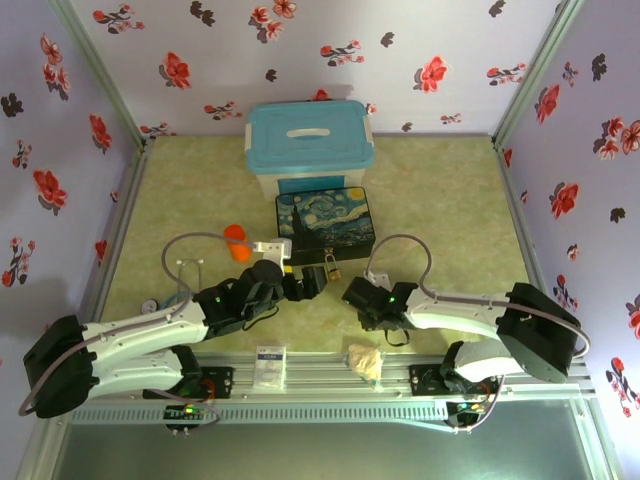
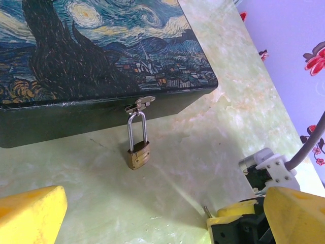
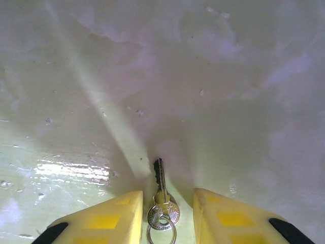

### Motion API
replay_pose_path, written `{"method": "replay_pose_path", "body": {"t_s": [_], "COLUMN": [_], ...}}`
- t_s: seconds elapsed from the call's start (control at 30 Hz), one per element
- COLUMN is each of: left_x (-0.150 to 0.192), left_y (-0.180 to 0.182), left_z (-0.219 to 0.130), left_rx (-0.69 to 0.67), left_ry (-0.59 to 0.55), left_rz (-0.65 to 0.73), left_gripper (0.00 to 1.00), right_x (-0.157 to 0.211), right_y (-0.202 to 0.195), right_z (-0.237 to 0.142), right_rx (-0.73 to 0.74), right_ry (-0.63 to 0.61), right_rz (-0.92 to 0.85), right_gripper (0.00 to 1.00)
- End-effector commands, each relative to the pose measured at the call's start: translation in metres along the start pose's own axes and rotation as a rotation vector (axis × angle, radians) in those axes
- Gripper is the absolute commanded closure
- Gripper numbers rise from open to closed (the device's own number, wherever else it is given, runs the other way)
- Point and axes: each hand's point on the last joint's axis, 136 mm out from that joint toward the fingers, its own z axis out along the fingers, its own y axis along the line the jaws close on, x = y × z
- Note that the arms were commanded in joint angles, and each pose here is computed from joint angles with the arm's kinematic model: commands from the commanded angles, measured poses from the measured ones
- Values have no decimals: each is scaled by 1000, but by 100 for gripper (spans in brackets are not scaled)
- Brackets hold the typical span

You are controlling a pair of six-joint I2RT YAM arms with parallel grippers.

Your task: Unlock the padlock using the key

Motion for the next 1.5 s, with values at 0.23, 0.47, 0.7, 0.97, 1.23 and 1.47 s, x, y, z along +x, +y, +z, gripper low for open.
{"method": "replay_pose_path", "body": {"t_s": [0.23, 0.47, 0.7, 0.97, 1.23, 1.47], "left_x": [1, 2, 4, 0, -9, -24], "left_y": [0, 1, 3, 6, -16, -42], "left_z": [2, 3, 5, 3, -3, -26], "left_rx": [18, 21, 9, -33, 80, 280], "left_ry": [-25, -30, -25, -22, -51, -53], "left_rz": [-37, -43, -43, 9, 111, 128], "left_gripper": [0, 0, 0, 0, 1, 1], "right_x": [27, 32, 29, 19, -2, -19], "right_y": [9, -4, -7, -10, 13, 44], "right_z": [-4, 4, 14, 2, -45, -103], "right_rx": [-90, -24, 6, -19, -246, -502], "right_ry": [98, 108, 81, 36, -120, -284], "right_rz": [28, 20, 4, -67, -192, -311], "right_gripper": [72, 74, 92, 100, 100, 100]}}
